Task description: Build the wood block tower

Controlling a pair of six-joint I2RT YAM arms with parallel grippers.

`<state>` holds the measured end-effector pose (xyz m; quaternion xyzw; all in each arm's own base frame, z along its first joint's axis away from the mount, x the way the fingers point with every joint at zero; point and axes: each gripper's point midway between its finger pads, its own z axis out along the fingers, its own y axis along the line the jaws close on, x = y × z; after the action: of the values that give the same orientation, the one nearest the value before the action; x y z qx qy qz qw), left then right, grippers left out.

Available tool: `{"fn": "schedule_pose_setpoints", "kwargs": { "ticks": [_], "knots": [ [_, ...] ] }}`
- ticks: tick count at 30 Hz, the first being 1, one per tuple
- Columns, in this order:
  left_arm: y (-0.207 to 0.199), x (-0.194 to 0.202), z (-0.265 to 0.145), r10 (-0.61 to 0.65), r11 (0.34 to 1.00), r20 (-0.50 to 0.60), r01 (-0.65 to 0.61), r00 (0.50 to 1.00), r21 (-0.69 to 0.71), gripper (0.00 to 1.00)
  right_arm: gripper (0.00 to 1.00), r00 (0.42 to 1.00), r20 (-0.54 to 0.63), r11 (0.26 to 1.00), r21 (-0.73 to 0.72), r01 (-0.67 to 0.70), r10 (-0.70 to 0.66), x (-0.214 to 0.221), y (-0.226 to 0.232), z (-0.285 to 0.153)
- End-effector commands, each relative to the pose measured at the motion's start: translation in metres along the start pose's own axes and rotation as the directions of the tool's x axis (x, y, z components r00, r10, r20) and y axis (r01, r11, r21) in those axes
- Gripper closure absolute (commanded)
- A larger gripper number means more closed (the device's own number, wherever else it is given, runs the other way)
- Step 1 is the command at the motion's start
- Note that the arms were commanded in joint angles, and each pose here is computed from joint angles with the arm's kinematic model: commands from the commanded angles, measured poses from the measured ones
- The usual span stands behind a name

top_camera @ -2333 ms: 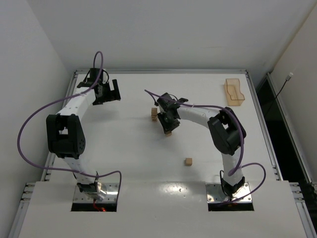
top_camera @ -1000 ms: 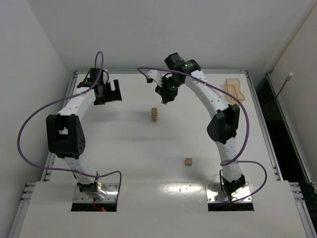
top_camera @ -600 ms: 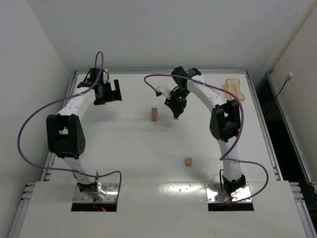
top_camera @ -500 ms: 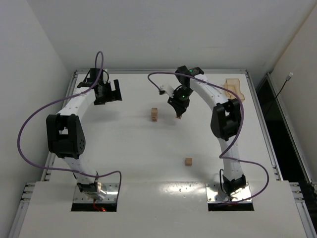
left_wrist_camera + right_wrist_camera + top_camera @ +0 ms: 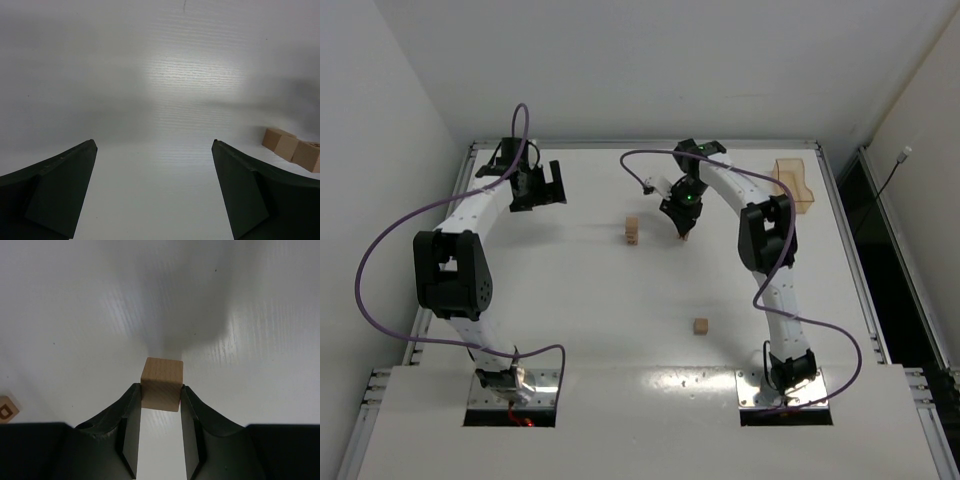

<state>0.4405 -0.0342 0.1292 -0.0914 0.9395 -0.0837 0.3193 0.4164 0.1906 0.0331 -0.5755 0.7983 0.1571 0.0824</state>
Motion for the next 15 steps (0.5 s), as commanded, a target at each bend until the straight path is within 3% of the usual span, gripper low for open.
{"fn": "schedule_pose_setpoints", "kwargs": {
  "ticks": [1,9,10,11,15],
  "knots": [
    [-0.001,-0.013,-0.003,0.000,1.000,0.038,0.000,0.999,0.011,0.00,0.94,1.000,0.009,0.999,0.046,0.023,-0.023,-0.006,-0.014,-0.001],
    [-0.001,-0.013,-0.003,0.000,1.000,0.038,0.000,0.999,0.011,0.00,0.91,1.000,-0.022,0.999,0.039,-0.006,0.007,0.004,-0.013,0.008],
    [0.000,-0.011,0.000,-0.001,1.000,0.029,0.001,1.000,0.009,0.00,0.88,0.999,-0.026,0.999,0.035,-0.029,0.030,0.010,-0.013,0.009],
    [0.000,-0.011,0.000,-0.001,1.000,0.029,0.001,1.000,0.009,0.00,0.78,0.999,-0.020,0.999,0.042,-0.026,0.026,0.008,-0.016,0.009],
    [-0.001,-0.014,-0.001,0.000,1.000,0.038,0.000,0.999,0.011,0.00,0.66,0.997,-0.008,0.996,0.042,-0.073,0.073,0.010,-0.016,0.010]
  ]
}}
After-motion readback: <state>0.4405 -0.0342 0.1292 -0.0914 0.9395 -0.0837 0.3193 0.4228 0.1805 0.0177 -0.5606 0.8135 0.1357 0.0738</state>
